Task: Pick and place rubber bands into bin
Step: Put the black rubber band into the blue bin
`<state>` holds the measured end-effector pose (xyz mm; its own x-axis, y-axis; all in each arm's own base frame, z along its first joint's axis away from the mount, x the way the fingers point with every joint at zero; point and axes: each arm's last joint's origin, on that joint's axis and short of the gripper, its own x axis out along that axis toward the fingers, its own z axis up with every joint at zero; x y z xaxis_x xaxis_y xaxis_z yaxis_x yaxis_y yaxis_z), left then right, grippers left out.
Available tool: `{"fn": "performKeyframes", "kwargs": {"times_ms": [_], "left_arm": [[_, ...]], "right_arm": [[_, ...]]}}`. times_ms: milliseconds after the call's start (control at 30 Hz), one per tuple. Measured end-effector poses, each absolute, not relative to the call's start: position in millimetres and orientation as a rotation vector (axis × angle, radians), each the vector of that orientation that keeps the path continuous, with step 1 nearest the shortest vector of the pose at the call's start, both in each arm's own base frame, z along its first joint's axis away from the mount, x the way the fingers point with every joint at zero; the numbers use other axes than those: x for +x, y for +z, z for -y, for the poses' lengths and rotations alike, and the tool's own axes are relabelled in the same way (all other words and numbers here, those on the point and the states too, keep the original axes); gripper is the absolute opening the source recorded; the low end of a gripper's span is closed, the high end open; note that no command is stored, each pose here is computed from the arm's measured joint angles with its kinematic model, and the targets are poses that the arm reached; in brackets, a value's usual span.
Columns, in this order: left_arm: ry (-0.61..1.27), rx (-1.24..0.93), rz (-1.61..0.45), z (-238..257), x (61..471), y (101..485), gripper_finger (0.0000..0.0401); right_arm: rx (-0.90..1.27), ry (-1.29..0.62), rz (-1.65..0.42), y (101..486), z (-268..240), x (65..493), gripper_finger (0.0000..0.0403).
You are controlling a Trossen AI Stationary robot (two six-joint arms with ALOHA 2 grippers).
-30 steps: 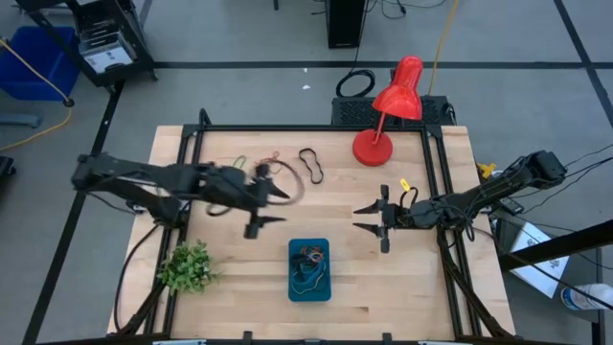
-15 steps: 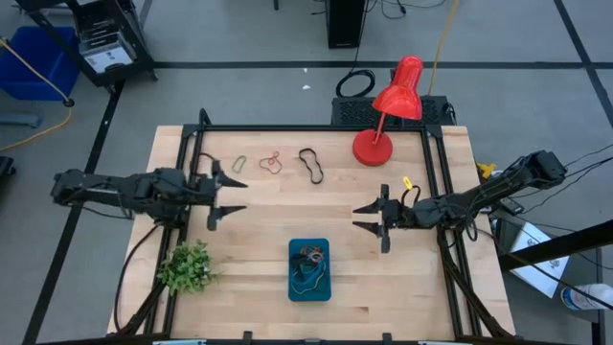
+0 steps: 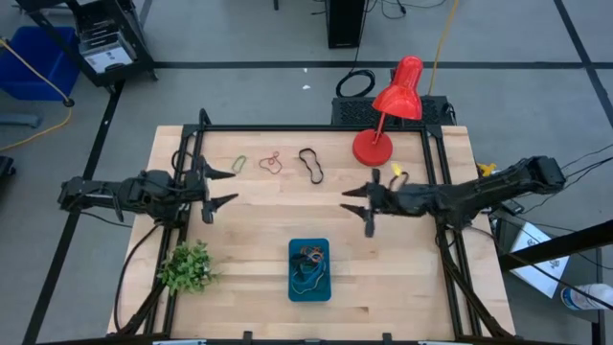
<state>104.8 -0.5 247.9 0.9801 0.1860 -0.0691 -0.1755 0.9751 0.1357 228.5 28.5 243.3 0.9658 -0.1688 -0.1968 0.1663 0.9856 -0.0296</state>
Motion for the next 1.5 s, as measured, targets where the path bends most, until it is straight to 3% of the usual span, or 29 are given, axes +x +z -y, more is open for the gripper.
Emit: {"fn": "performKeyframes", "kwargs": {"times_ms": [167, 400, 800, 1100, 1500], "left_arm": [[0.182, 0.148, -0.089, 1, 106, 247, 0.0280], [0.182, 0.149, -0.088, 1, 106, 248, 0.0274], [0.180, 0.174, -0.098, 1, 106, 247, 0.0274], [0.180, 0.176, -0.105, 1, 106, 246, 0.0280], [0.186, 0.179, -0.114, 0, 106, 245, 0.0280]], "right_arm": [[-0.099, -0.182, -0.439, 255, -10, 273, 0.0142], [-0.098, -0.148, -0.709, 226, 33, 317, 0.0141], [-0.028, -0.196, -0.886, 175, 92, 352, 0.0141], [-0.031, -0.213, -0.956, 138, 110, 360, 0.0141], [-0.011, -0.226, -0.984, 117, 120, 362, 0.0131]]}}
